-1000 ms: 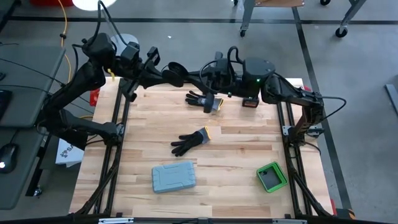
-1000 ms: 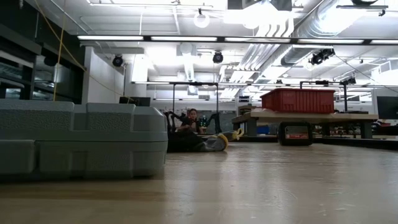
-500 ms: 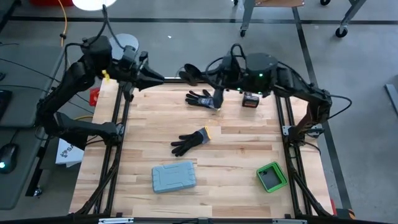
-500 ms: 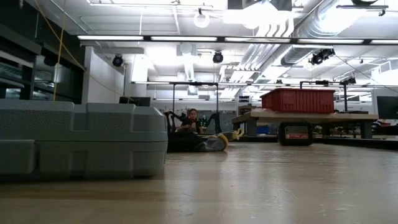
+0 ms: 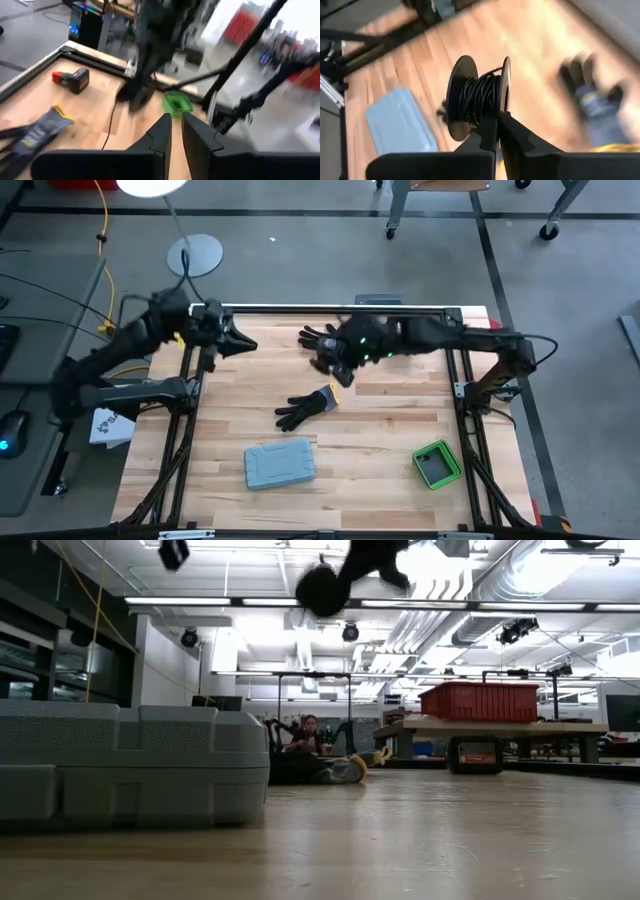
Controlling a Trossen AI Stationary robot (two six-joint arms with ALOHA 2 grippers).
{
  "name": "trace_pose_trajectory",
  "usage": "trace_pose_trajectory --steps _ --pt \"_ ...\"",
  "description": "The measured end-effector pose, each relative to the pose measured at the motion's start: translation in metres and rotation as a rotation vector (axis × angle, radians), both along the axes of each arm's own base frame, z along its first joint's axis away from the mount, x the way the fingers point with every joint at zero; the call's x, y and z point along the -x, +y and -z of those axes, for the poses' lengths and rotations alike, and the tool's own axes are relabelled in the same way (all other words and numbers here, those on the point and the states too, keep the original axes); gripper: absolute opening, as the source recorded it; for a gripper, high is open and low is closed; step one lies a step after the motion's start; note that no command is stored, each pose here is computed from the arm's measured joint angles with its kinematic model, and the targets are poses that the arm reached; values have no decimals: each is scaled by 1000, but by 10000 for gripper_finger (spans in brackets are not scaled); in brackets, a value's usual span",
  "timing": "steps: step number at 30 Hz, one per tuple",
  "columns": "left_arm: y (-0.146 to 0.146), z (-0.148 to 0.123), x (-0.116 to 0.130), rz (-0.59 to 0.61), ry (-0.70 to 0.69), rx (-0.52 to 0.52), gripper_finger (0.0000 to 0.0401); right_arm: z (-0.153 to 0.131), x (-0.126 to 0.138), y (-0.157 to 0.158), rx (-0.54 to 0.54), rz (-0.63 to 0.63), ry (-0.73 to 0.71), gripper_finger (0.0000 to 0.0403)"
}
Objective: Coil cords
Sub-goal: Coil the black wire cable onto the black spool
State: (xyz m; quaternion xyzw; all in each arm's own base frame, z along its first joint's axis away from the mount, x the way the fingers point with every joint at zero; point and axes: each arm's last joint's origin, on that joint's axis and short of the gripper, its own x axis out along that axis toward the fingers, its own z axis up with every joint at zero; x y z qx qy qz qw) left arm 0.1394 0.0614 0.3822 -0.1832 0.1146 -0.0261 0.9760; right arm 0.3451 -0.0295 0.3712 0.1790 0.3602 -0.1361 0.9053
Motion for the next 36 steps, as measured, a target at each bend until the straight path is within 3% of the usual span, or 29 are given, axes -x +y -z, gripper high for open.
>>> trace_pose_trajectory --steps 4,9,13,16,24,30,36 --pt "1 48 0 -51 -60 112 29 65 0 -2 -174 48 -44 0" --pt "4 109 -5 -112 58 223 28 136 9 -18 -380 164 -230 0" --pt "6 141 -8 -136 145 233 30 168 22 -31 -489 269 -445 0" --pt "7 156 -9 -154 198 215 30 200 37 -36 -504 362 -437 0" --pt "11 177 -15 -152 202 188 31 244 56 -40 -568 460 -438 0" --pt "14 186 -20 -171 233 198 31 262 43 -43 -615 441 -487 0" --pt "14 187 -23 -170 226 217 31 273 13 -48 -685 375 -549 0"
